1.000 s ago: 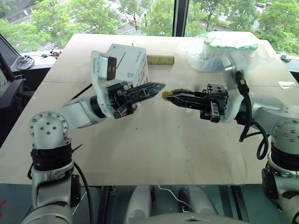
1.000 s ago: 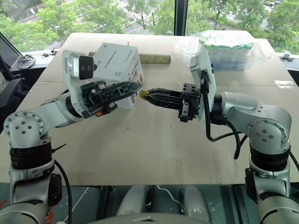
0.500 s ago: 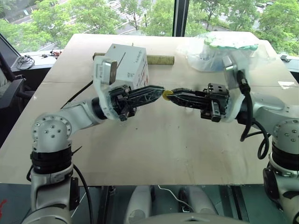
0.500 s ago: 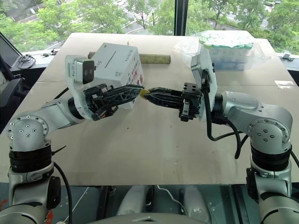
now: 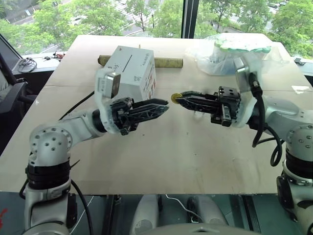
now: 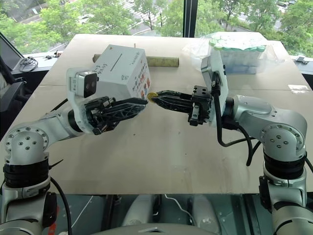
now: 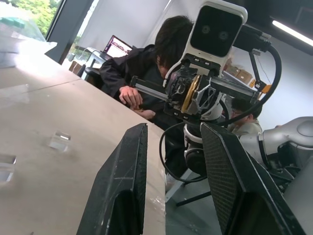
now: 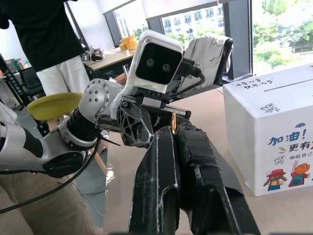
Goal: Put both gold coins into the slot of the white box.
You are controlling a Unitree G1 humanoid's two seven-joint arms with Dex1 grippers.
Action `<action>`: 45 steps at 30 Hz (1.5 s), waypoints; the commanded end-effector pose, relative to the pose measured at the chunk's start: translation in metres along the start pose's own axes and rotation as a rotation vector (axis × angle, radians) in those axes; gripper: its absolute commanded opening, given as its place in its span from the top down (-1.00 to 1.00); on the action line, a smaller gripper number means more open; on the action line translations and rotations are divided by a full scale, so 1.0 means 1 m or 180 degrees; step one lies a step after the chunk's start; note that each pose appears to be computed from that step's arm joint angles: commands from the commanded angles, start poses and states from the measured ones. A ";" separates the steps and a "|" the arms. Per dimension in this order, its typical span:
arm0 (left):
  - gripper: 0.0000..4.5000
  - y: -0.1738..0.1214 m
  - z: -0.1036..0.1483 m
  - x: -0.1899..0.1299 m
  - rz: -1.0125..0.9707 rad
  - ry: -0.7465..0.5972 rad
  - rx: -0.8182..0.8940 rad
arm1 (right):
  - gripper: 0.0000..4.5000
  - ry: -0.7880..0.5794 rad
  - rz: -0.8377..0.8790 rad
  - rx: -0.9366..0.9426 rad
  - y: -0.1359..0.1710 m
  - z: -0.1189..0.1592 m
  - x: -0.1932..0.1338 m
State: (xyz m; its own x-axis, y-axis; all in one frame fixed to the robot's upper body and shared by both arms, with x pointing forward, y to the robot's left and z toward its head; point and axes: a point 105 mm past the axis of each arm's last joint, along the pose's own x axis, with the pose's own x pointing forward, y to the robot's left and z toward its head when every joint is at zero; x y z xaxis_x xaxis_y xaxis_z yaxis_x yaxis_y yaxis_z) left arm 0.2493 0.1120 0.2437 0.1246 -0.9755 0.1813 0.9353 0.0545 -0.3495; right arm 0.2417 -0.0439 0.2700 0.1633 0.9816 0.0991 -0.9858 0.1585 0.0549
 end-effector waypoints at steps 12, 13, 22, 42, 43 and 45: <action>0.25 -0.010 0.007 0.011 -0.0257 0.0074 0.0260 | 1.00 0.0001 0.0173 -0.0093 0.012 0.004 0.005; 0.25 -0.010 0.007 0.011 -0.0264 0.0076 0.0258 | 1.00 0.0002 0.0171 -0.0093 0.012 0.004 0.005; 0.98 -0.011 0.006 0.012 -0.0320 0.0061 0.0240 | 1.00 0.0021 0.0179 -0.0089 0.013 0.002 0.006; 0.98 -0.005 0.006 0.010 -0.0222 0.0037 0.0314 | 1.00 0.0025 0.0189 -0.0135 0.014 0.002 0.005; 0.98 -0.005 0.005 0.010 -0.0220 0.0057 0.0349 | 1.00 0.0025 0.0176 -0.0153 0.013 0.002 0.005; 0.98 -0.005 0.005 0.010 -0.0222 0.0077 0.0400 | 1.00 0.0027 0.0202 -0.0124 0.014 0.002 0.005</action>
State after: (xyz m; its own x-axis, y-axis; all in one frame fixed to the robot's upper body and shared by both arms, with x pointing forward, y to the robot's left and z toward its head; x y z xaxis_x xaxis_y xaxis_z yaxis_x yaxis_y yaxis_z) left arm 0.2478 0.1037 0.2483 0.0481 -0.9808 0.1892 0.9650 -0.0032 -0.2622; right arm 0.2394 -0.0391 0.2644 0.1429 0.9871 0.0720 -0.9883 0.1384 0.0640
